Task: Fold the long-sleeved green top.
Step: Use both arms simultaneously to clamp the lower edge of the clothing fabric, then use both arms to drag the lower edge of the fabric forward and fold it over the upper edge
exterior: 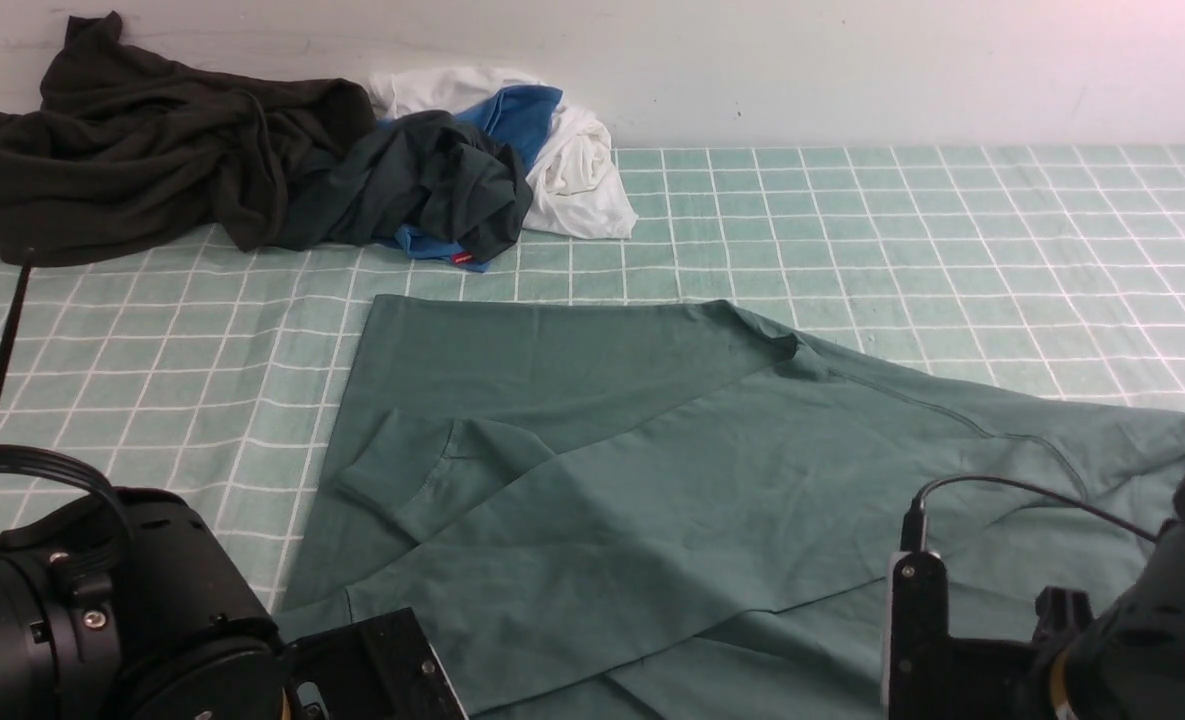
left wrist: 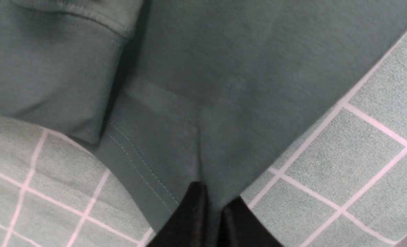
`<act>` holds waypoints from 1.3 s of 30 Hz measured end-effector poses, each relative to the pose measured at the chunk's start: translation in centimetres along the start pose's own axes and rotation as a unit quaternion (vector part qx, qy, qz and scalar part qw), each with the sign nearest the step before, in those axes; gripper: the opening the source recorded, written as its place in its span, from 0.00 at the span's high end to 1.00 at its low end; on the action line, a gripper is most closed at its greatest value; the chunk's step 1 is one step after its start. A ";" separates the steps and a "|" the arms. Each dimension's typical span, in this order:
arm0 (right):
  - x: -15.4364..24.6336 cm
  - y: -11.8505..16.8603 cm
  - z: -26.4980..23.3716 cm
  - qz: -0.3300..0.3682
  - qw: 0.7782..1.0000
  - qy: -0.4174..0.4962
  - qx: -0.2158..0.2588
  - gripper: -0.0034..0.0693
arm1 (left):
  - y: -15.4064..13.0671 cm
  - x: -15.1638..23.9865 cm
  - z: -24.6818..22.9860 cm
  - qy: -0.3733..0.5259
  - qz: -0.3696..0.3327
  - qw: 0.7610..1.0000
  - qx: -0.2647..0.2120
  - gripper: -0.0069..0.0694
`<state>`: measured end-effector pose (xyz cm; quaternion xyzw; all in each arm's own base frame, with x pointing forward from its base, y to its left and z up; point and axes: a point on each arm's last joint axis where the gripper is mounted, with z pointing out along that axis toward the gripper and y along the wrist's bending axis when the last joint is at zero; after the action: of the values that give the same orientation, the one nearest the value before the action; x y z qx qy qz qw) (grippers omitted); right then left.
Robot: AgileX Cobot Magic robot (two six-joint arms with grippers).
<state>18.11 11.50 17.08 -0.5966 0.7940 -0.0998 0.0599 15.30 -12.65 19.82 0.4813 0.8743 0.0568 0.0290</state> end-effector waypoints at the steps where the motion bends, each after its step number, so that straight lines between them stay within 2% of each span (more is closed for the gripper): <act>1: -0.4 -1.1 -1.0 -0.023 0.999 0.011 0.022 0.93 | 0.6 -0.2 -0.6 -0.001 -0.011 1.000 -0.004 0.90; 6: -1.0 -5.3 -3.8 -0.001 0.997 -0.003 0.083 0.93 | 4.3 -1.4 -3.5 -0.039 -0.062 0.997 -0.039 0.90; 7: -1.2 -8.0 -5.2 0.031 0.992 -0.033 0.114 0.93 | 6.8 -2.1 -5.3 -0.069 -0.089 0.992 -0.060 0.90; 10: -1.6 -12.3 -7.2 0.067 0.983 -0.085 0.151 0.93 | 11.2 -3.4 -7.4 -0.106 -0.115 0.983 -0.091 0.89; 11: -1.5 -12.4 -7.0 0.070 0.983 -0.084 0.151 0.93 | 11.4 -3.5 -7.8 -0.112 -0.114 0.983 -0.094 0.89; 12: -1.7 -14.8 -7.6 0.084 0.977 -0.107 0.161 0.93 | 14.2 -4.8 -8.7 -0.130 -0.124 0.977 -0.114 0.89; 14: -2.1 -17.1 -7.2 0.093 0.975 -0.121 0.163 0.93 | 17.1 -6.2 -9.0 -0.141 -0.132 0.973 -0.129 0.89; 15: -2.3 -17.6 -7.4 0.096 0.973 -0.129 0.166 0.93 | 17.6 -6.4 -8.6 -0.137 -0.135 0.973 -0.128 0.89; 16: -2.5 -19.2 -6.9 0.106 0.971 -0.137 0.167 0.93 | 19.4 -7.5 -8.7 -0.146 -0.143 0.969 -0.137 0.89; 19: -3.8 -22.8 -4.4 0.128 0.964 -0.156 0.171 0.93 | 23.7 -10.1 -6.3 -0.137 -0.160 0.967 -0.140 0.89; 21: -4.2 -23.7 -3.5 0.136 0.962 -0.161 0.172 0.93 | 24.8 -10.7 -5.3 -0.133 -0.165 0.967 -0.139 0.89; 22: -4.9 -24.9 -1.9 0.149 0.959 -0.168 0.172 0.93 | 26.3 -11.4 -4.1 -0.130 -0.173 0.966 -0.140 0.88; 27: -6.2 -27.2 1.7 0.203 0.948 -0.181 0.165 0.84 | 29.4 -13.0 0.9 -0.116 -0.184 0.967 -0.134 0.79; 29: -6.3 -28.0 3.0 0.247 0.938 -0.184 0.157 0.71 | 30.6 -13.5 3.1 -0.120 -0.191 0.964 -0.138 0.67; 31: -6.3 -28.2 3.0 0.274 0.930 -0.188 0.156 0.64 | 31.0 -13.6 3.6 -0.123 -0.196 0.962 -0.142 0.61; 33: -6.3 -28.7 2.2 0.338 0.909 -0.198 0.145 0.52 | 31.6 -13.6 3.8 -0.141 -0.223 0.953 -0.151 0.47; 34: -6.2 -28.6 2.1 0.338 0.909 -0.197 0.144 0.52 | 31.6 -13.6 3.9 -0.142 -0.227 0.952 -0.150 0.46; 36: -6.6 -28.5 1.4 0.377 0.896 -0.198 0.122 0.45 | 31.8 -13.7 3.7 -0.154 -0.259 0.942 -0.150 0.37; 39: -7.9 -27.1 1.4 0.398 0.895 -0.188 0.065 0.43 | 31.8 -13.5 3.3 -0.158 -0.291 0.932 -0.145 0.30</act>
<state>45.97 11.67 21.72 -0.2330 0.9308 -0.0051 0.2817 49.51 -7.01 20.52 0.1989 0.9424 0.0957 0.2514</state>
